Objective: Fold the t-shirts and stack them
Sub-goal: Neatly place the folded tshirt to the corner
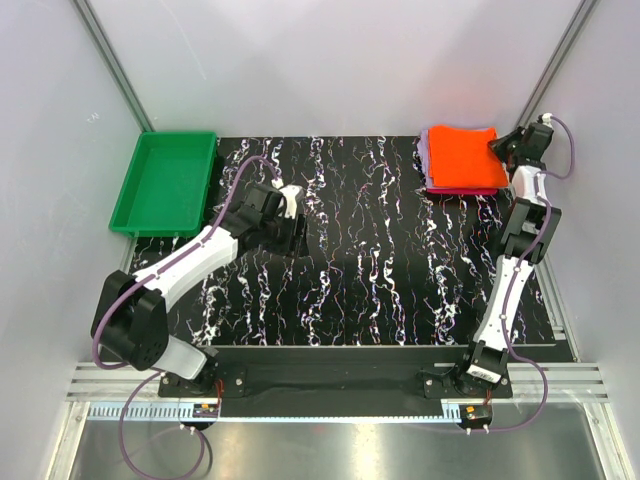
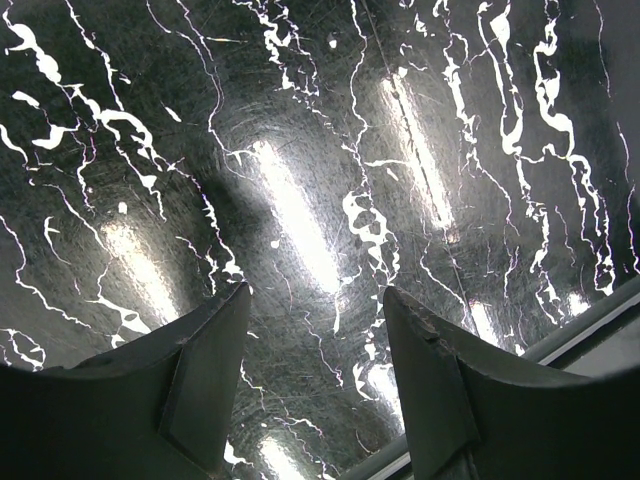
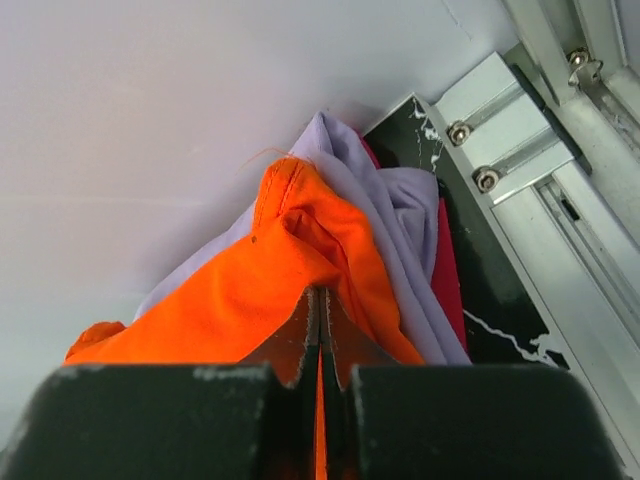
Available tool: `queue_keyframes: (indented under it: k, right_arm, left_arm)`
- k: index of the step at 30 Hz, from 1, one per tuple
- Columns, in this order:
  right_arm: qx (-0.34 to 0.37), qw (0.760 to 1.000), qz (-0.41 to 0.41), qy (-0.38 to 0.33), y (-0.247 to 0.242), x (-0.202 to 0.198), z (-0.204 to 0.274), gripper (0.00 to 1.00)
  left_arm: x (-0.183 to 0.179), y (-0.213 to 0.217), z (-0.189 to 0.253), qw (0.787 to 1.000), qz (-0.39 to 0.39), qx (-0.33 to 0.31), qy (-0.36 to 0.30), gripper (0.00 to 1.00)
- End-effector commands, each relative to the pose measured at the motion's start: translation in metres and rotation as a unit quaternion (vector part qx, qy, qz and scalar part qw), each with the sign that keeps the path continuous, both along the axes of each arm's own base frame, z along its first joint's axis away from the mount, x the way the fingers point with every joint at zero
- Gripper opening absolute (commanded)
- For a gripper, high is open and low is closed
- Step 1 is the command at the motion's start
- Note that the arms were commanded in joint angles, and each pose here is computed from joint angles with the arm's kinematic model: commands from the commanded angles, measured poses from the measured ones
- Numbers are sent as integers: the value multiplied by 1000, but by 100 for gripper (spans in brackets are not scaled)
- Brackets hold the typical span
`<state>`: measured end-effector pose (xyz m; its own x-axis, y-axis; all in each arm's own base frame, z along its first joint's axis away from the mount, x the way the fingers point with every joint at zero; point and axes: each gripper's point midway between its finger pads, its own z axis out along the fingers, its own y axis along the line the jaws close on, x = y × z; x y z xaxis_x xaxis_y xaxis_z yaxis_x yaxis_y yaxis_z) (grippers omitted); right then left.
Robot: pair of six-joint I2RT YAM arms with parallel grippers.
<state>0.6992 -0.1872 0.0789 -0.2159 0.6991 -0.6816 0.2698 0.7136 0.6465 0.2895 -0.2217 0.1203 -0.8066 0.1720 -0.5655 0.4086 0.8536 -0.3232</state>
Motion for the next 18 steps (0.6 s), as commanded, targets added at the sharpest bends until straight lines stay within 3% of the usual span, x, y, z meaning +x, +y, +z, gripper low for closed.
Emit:
queue_keyframes:
  k: [1, 11, 15, 18]
  right_arm:
    - [-23, 999, 19, -14, 11, 3, 30, 0]
    - [-107, 994, 11, -22, 43, -6, 119, 2]
    - [-53, 997, 38, -49, 63, -1, 128, 1]
    - [31, 994, 75, -69, 92, 6, 108, 0]
  left_arm:
    - [7, -4, 25, 999, -8, -22, -30, 61]
    - [13, -5, 48, 998, -2, -33, -54, 61]
    - [14, -4, 55, 998, -1, -34, -61, 61]
    - [16, -3, 58, 997, 0, -31, -67, 61]
